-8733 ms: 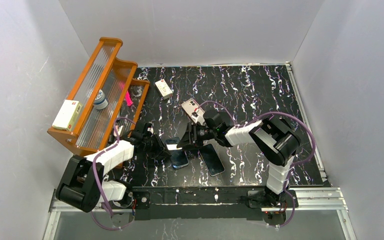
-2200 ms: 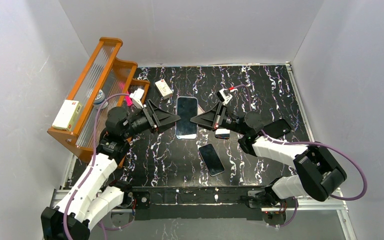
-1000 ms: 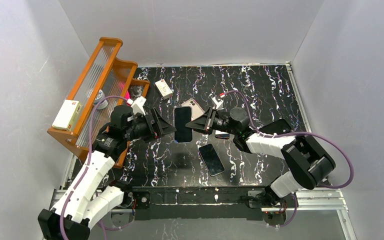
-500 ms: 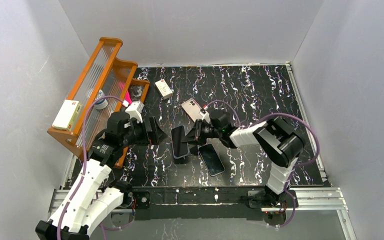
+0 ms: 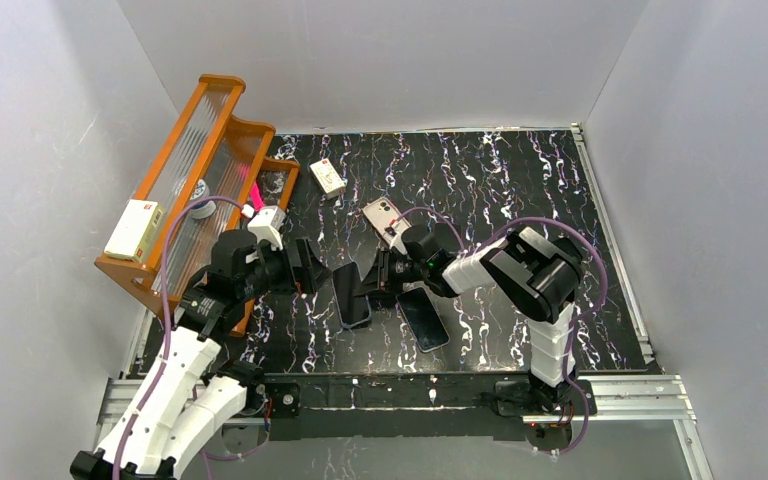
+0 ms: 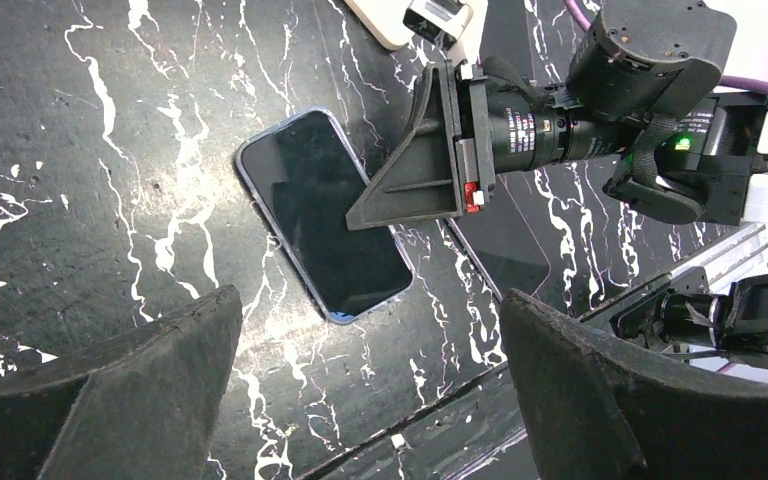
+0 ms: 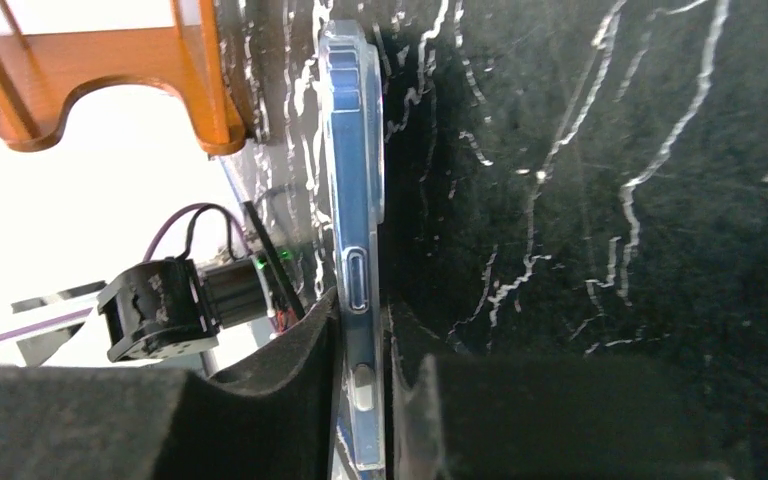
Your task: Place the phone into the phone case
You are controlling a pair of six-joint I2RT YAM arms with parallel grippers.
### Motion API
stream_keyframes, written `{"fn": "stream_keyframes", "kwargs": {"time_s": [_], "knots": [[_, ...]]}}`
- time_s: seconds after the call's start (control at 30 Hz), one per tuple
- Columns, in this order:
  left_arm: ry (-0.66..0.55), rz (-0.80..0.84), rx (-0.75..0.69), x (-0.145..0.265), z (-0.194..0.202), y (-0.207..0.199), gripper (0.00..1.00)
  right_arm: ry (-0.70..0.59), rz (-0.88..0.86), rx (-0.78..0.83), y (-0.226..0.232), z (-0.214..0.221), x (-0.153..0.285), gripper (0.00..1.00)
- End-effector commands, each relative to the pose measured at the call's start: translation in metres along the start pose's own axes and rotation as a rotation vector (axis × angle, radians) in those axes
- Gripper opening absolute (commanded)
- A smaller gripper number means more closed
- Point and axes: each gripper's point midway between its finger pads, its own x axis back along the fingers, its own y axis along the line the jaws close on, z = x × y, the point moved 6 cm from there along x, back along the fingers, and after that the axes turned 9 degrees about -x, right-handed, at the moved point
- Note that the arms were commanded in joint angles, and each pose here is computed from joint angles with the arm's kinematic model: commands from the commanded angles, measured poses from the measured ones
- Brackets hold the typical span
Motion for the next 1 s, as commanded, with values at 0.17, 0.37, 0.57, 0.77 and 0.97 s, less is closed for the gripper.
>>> {"fn": "stream_keyframes", "kwargs": {"time_s": [0.17,0.37,0.57,0.77,0.97], "knots": [[0.007,-0.020,-0.009,-0.002,0.004,0.004,0.98,-0.070,0.101,0.064,0.009,-0.012,0.003,0.43],[0.007,-0.014,-0.012,-0.002,0.003,0.003,0.98,-0.165,0.195,0.143,0.030,-0.019,0.029,0.64],[0.013,-0.006,-0.013,-0.002,0.004,0.002,0.98,-0.210,0.308,0.247,0.043,-0.022,0.055,0.97],[0.005,-0.010,-0.012,-0.001,0.003,0.003,0.98,-0.192,0.496,0.313,0.028,-0.015,0.082,0.99],[0.011,-0.012,-0.012,-0.002,0.003,0.003,0.98,-0.165,0.620,0.352,0.012,-0.003,0.106,0.99]]}}
